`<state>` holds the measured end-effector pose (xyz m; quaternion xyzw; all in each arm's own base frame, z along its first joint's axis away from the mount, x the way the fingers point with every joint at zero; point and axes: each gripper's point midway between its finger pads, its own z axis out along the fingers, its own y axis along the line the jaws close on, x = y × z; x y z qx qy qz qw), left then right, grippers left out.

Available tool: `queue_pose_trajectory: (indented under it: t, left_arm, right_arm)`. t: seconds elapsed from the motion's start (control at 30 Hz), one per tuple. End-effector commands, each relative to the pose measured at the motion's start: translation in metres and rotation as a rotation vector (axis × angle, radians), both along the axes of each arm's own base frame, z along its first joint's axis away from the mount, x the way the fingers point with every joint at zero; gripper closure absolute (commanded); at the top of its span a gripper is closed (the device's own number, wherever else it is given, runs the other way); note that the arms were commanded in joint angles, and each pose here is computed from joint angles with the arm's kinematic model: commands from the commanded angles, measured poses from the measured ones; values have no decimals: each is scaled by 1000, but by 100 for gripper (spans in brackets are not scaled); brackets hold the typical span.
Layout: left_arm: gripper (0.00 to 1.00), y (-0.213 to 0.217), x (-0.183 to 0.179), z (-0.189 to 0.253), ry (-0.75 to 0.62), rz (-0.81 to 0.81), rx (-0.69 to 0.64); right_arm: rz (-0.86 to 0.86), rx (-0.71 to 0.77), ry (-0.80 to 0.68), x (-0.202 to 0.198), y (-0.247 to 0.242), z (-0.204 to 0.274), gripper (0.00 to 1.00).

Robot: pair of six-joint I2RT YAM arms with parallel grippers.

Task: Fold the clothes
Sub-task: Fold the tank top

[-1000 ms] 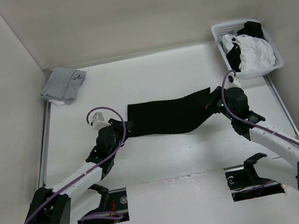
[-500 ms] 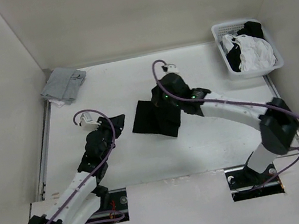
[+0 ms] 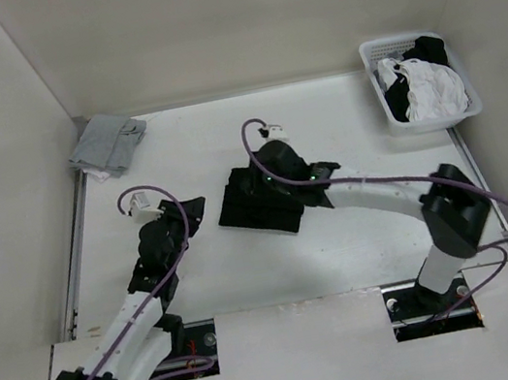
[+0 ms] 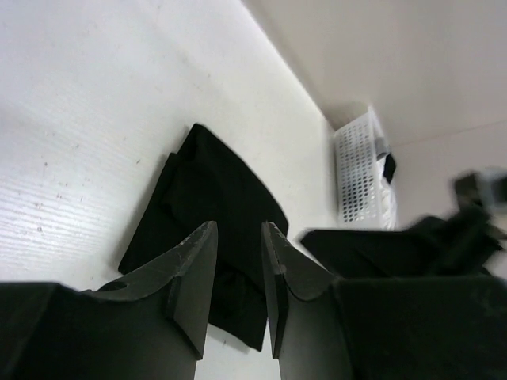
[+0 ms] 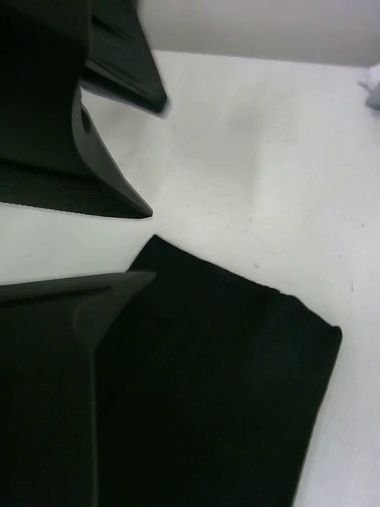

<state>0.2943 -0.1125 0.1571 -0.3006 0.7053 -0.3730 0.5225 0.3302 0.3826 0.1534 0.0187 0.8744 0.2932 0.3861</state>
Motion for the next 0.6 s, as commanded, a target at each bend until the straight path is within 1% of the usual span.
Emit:
queue_pose_trajectory:
  t: [0.0, 0.03, 0.07, 0.13, 0.2, 0.3, 0.37, 0.43, 0.53, 0.57]
  left_arm:
    - [72, -29, 10, 22, -56, -82, -13]
    - [72, -40, 13, 22, -55, -112, -11]
    - [72, -52, 15, 21, -53, -138, -7]
    - [73, -76, 19, 16, -47, -194, 7]
    - [79, -89, 21, 11, -40, -224, 15]
    - [81, -85, 15, 3, -40, -208, 49]
    - [80, -72, 8, -6, -46, -173, 100]
    - [77, -53, 3, -17, -30, -123, 153]
    - [66, -23, -1, -39, 32, -42, 219]
    - [62, -13, -3, -46, 58, -17, 232]
  right_arm:
    - [-13, 141, -139, -5, -22, 54, 80]
    - [-24, 115, -127, -6, -35, 41, 89]
    - [-33, 91, -107, -9, -47, 27, 95]
    - [-50, 64, -83, -17, -69, 4, 97]
    - [-48, 56, -103, -30, -88, -6, 97]
    - [-49, 66, -176, -48, -113, -8, 95]
    - [-105, 72, -219, -54, -139, -15, 93]
    - [-161, 78, -244, -53, -158, -21, 92]
    - [-257, 125, -282, -42, -186, -15, 85]
    - [-283, 131, -294, -37, -194, -10, 82]
